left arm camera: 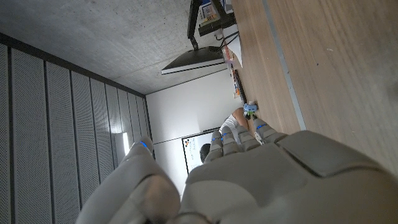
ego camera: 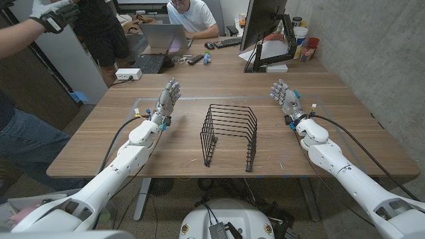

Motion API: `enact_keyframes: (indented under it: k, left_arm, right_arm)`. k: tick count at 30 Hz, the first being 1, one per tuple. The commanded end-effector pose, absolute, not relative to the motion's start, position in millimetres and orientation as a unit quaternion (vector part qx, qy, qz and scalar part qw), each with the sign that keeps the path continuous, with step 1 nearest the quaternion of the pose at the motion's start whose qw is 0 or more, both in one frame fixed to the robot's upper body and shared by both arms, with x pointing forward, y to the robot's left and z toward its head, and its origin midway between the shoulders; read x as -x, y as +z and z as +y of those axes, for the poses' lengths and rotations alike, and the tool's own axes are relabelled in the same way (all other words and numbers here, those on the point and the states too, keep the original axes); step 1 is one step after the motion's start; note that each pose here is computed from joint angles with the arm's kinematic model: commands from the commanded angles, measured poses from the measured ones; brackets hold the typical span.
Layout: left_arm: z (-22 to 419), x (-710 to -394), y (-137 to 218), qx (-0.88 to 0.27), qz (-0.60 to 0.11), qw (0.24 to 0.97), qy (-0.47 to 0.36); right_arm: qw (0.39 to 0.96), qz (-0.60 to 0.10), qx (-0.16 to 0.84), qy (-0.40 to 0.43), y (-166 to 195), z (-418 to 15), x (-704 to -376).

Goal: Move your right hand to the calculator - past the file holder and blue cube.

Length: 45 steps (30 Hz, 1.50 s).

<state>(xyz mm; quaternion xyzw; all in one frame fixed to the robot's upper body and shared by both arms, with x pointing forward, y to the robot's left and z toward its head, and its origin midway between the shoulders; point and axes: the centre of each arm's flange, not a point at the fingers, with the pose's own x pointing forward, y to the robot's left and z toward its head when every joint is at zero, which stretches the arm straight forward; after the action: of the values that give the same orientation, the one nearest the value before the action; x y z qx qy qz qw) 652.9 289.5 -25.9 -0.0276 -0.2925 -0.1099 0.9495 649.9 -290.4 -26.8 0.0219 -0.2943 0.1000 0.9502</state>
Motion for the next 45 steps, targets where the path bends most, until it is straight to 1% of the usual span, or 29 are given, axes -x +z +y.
enact_keyframes:
  k: [1,21,35,45]
  left_arm:
    - [288.4,-651.9,-22.3,0.033,-0.296,0.947,-0.117]
    - [283.3,-652.7,-21.1,0.028,-0.297,0.946,-0.127]
    - [284.4,-649.0,-22.1,0.014,-0.296,0.947,-0.121]
    - [286.8,-652.3,-24.6,0.017,-0.292,0.949,-0.12]
  right_arm:
    - [0.948,-0.3,-0.029,0.099,-26.1,-292.2,-646.1]
    - [0.946,-0.305,-0.025,0.102,-25.8,-287.9,-642.0]
    - [0.945,-0.312,-0.006,0.095,-27.1,-291.8,-638.6]
    - [0.942,-0.322,0.019,0.09,-27.4,-293.1,-637.1]
